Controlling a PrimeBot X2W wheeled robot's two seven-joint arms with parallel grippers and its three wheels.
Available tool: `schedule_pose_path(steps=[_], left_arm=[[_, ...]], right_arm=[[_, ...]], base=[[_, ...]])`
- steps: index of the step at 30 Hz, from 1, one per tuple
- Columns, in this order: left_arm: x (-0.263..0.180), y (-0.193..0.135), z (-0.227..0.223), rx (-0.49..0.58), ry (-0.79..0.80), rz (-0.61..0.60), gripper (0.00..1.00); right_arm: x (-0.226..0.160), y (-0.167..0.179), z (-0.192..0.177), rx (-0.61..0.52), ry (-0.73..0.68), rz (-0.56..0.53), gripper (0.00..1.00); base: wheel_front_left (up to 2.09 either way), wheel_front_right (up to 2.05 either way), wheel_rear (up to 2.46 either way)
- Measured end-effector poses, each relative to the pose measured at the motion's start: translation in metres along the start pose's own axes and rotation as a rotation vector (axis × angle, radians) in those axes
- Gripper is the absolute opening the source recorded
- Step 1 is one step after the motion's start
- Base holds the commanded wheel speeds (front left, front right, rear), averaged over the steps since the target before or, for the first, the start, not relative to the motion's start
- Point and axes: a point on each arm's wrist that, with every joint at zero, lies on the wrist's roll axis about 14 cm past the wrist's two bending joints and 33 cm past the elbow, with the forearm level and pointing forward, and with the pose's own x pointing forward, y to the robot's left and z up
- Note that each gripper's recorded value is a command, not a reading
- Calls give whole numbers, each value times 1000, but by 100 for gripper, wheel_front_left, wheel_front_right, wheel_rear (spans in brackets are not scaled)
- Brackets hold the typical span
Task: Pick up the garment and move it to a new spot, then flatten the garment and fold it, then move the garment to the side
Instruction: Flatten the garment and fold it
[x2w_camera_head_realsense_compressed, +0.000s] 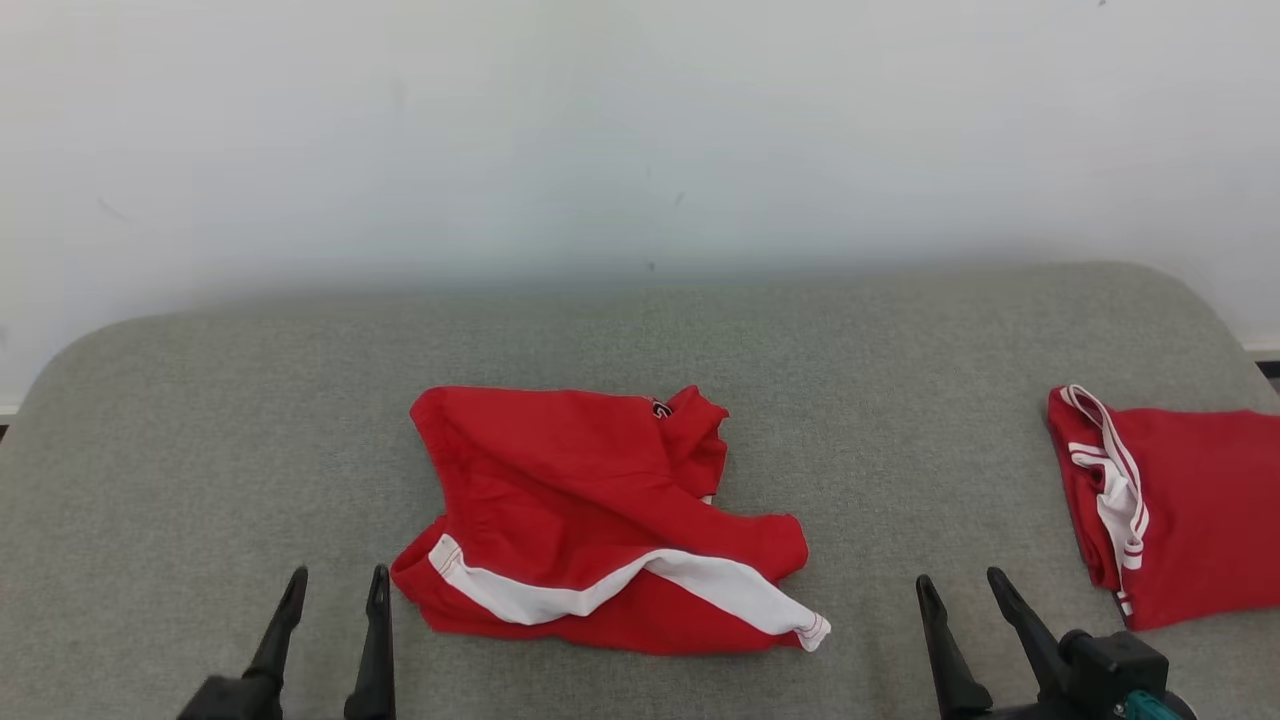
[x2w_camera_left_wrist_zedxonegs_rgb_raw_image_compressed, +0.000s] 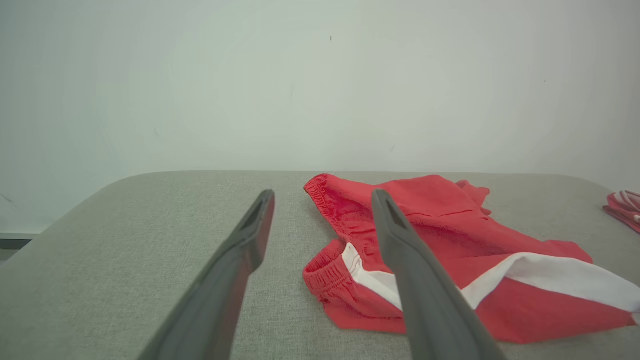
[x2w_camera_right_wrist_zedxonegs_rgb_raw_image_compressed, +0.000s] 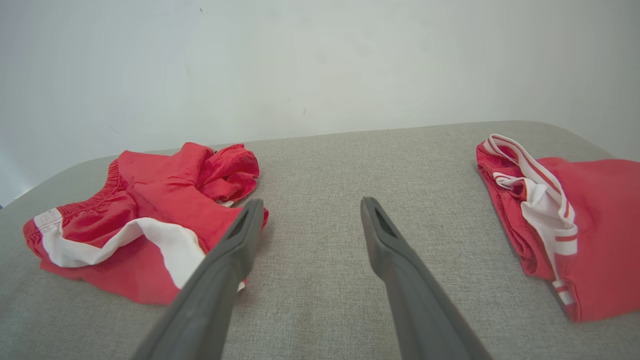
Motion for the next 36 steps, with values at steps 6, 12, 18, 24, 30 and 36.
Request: schedule_pose_path(steps=[6, 12, 18, 24, 30, 36], left_arm=[[-32, 8, -11, -20, 29, 44, 100], [-48, 17, -20, -26, 55, 83, 100], [-55, 24, -25, -22, 71, 99, 100], [-54, 27, -22, -8, 60, 105, 100], [-53, 26, -25, -9, 69, 103, 100], [-53, 26, -27, -7, 77, 101, 100]], right_arm=[[-6, 5, -3, 23, -2, -5, 100], [-17, 7, -17, 36, 31, -13, 100], [-19, 6, -17, 38, 34, -20, 100], [-20, 6, -17, 41, 32, -24, 100], [-19, 9, -17, 47, 34, -19, 100], [-19, 10, -19, 55, 35, -18, 100]], base=[[0, 0, 0], [0, 0, 0], [0, 0, 0], [0, 0, 0], [0, 0, 0], [0, 0, 0]])
